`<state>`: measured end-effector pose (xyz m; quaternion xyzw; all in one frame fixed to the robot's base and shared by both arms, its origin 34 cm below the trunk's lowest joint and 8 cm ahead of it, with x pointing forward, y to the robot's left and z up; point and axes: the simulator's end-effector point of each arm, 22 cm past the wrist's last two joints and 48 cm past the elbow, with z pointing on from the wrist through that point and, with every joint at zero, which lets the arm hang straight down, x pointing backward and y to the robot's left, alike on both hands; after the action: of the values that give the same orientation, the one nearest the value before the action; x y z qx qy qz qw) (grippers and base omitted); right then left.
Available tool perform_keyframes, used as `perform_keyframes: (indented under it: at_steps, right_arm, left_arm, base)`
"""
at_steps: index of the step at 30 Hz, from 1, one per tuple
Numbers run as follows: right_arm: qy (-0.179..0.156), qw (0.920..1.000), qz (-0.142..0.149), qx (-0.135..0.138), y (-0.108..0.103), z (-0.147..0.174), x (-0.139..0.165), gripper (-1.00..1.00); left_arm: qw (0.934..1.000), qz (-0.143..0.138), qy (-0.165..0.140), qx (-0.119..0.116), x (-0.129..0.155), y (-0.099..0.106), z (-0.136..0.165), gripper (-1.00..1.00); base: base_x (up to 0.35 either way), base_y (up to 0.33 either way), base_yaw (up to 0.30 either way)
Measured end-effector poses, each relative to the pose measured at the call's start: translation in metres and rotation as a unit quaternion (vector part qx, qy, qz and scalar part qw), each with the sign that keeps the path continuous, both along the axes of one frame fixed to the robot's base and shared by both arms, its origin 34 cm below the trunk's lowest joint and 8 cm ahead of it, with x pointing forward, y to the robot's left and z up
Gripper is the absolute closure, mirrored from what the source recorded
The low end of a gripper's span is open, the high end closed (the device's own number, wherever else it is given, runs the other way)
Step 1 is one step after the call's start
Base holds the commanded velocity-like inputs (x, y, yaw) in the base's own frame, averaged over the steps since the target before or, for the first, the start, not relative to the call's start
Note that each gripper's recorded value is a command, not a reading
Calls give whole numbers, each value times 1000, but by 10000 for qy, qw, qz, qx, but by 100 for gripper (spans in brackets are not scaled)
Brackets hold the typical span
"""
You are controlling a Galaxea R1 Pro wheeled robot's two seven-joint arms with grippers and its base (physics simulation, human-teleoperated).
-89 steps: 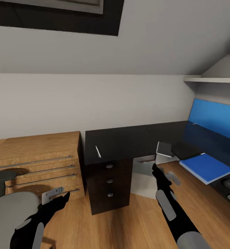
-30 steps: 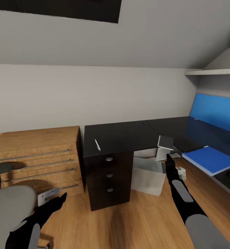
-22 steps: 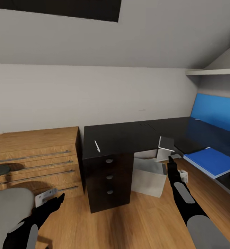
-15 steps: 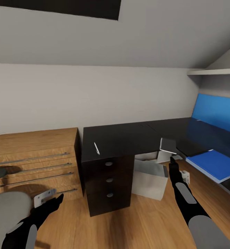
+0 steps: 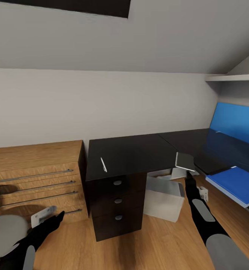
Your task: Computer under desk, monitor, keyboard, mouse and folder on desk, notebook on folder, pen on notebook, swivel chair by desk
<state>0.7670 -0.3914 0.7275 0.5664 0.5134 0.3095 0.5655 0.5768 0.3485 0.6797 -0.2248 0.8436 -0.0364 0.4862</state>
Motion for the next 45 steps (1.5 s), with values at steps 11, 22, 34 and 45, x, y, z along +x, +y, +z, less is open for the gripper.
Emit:
perform_keyframes:
  at_steps: [11, 22, 34, 45]
  right_arm:
    - [656, 9977, -155, 99, -17, -51, -18, -100]
    - [726, 9971, -167, 130, -17, -57, -20, -100]
    - [702, 9974, -53, 178, -12, -55, -18, -100]
    - [700, 9971, 163, 264, -3, -40, -12, -100]
  left_arm:
    - [9995, 141, -107, -269, -1, 5, 1, -100]
    - [9993, 177, -115, -296, -2, 8, 1, -100]
    - [9993, 184, -115, -297, -3, 8, 1, -100]
    - [9993, 179, -113, -298, 0, 8, 17, -100]
  base:
    - [7, 0, 0]
    - [26, 0, 0]
    - [145, 4, 0]
    - [9, 0, 0]
